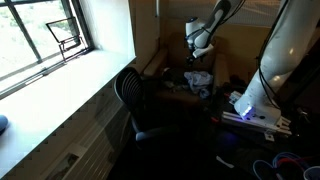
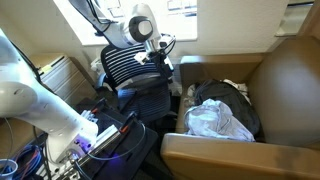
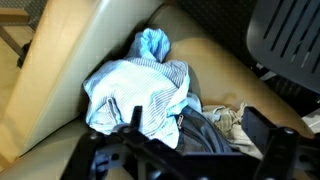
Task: Remove the grey backpack from the sofa and place it on the chair
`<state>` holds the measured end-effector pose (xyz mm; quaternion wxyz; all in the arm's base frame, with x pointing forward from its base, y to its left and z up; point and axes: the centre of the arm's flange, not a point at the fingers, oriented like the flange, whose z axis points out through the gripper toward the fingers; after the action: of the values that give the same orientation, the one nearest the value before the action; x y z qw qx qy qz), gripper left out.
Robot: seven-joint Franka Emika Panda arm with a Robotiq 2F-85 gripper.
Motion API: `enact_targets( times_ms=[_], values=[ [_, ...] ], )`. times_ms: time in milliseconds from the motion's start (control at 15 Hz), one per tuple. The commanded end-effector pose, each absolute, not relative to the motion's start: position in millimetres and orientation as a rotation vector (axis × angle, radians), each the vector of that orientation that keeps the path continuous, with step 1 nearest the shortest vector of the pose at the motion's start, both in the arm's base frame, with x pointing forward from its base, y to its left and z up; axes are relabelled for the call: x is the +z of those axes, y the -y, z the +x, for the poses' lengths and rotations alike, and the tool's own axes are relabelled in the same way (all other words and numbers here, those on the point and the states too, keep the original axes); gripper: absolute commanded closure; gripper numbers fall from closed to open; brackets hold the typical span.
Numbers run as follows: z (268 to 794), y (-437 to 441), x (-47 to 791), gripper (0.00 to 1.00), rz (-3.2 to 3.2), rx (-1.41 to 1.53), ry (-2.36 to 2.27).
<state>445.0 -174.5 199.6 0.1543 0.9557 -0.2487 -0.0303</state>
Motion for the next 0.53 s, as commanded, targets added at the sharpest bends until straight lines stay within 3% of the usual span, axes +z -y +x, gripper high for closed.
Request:
enact_targets(
  times_ms=[0, 333, 467],
  values=[
    [502.9, 169.5, 151.8, 0.0, 2.623, 0.136, 0.746],
    [573.2, 174.8, 114.9, 0.0, 2.467, 0.419, 0.936],
    [558.0, 165.1, 134.0, 0.0, 2.509, 0.363, 0.932]
  ],
)
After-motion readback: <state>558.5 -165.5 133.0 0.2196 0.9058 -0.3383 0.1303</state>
